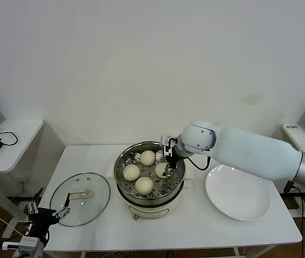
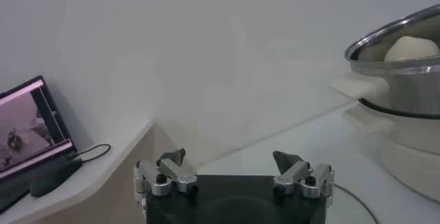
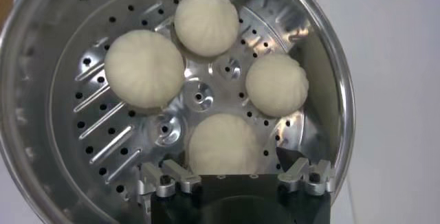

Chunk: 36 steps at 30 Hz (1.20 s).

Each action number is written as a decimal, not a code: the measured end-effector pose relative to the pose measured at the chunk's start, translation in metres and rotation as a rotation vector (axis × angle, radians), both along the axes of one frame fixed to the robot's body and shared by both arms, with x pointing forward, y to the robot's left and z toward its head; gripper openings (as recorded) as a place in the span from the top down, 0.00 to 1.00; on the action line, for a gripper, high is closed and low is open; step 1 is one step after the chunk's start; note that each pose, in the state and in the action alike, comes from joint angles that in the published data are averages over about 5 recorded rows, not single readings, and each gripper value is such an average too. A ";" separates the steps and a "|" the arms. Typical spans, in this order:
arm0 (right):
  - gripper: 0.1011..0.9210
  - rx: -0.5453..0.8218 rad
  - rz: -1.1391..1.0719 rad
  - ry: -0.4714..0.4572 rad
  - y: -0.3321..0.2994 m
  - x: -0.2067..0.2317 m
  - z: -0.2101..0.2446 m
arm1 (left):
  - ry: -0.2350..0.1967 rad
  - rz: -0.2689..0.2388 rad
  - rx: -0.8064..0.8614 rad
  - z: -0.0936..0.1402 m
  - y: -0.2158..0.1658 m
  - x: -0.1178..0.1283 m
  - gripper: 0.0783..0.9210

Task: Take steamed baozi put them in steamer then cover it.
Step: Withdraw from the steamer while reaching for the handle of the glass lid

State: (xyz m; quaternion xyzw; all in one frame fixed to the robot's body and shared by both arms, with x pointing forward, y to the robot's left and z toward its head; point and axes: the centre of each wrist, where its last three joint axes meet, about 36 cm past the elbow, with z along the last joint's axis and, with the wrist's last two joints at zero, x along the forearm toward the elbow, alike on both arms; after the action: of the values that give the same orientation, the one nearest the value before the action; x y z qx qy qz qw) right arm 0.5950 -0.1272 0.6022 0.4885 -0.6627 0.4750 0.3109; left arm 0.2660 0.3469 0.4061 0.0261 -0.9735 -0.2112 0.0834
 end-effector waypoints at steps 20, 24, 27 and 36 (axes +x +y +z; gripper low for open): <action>0.12 0.492 -0.195 -0.362 -0.086 -0.065 -0.016 | -0.019 -0.001 -0.012 -0.004 -0.003 0.004 0.12; 0.12 0.676 -0.231 -0.472 -0.098 -0.084 -0.038 | -0.023 0.003 -0.014 -0.008 -0.004 0.005 0.12; 0.12 0.820 -0.266 -0.551 -0.106 -0.098 -0.056 | -0.025 0.003 -0.011 -0.011 -0.005 0.006 0.12; 0.12 1.147 -0.559 -0.739 -0.159 -0.161 -0.121 | -0.048 0.003 0.085 -0.021 -0.002 0.014 0.12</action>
State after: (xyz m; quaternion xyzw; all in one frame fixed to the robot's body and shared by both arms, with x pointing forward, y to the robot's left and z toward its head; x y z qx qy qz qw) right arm 0.4345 -0.2857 0.4817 0.1953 -0.9682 0.0905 -0.1275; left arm 0.2797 0.3449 0.3847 0.0363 -0.9653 -0.2517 0.0590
